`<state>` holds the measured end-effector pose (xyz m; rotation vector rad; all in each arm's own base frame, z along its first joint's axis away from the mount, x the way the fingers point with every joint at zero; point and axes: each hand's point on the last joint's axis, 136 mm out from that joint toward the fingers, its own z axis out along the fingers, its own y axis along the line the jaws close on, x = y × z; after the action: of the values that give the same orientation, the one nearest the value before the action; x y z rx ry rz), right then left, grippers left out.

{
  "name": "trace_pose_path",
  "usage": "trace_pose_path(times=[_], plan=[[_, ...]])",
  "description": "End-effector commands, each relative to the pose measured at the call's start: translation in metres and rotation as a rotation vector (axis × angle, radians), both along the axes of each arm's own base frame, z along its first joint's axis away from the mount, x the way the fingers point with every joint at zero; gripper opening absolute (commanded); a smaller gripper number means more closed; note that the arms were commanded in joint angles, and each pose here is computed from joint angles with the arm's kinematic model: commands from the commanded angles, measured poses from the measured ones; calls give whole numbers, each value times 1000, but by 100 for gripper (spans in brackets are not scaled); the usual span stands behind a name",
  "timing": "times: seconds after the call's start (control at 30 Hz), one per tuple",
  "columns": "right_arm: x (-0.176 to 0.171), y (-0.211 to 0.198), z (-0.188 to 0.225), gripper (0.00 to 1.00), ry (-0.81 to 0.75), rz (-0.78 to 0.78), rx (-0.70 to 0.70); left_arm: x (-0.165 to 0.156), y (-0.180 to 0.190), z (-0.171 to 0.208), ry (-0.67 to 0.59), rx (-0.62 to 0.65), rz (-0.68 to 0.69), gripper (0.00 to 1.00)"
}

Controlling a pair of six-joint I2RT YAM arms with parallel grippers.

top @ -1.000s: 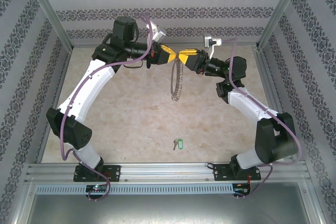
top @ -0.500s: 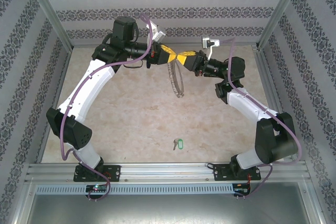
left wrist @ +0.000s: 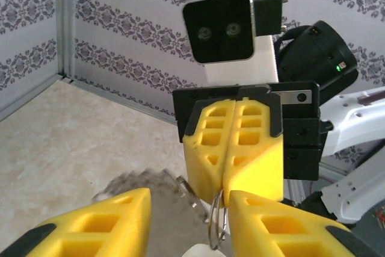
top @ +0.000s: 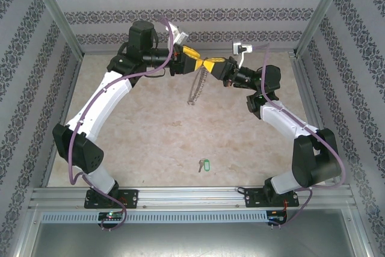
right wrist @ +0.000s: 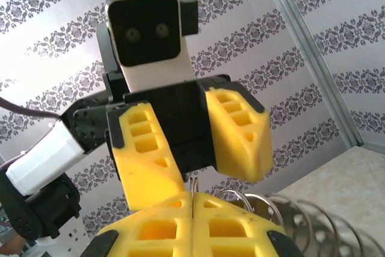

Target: Put the keys on the keyring

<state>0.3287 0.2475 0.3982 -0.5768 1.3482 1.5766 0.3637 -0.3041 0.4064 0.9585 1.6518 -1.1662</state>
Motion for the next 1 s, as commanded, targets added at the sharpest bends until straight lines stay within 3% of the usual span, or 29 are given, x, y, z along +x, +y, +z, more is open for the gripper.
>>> trace_pose_path(times=[0.0, 0.23, 0.63, 0.97], plan=[[0, -8, 22, 0, -85, -44, 45, 5, 12, 38, -66, -110, 85, 40], [3, -13, 36, 0, -111, -69, 74, 13, 33, 51, -39, -268, 155, 38], [3, -13, 54, 0, -140, -63, 99, -2, 22, 57, -15, -342, 2, 31], [4, -12, 58, 0, -142, -62, 111, -17, 5, 49, -3, -306, -76, 31]])
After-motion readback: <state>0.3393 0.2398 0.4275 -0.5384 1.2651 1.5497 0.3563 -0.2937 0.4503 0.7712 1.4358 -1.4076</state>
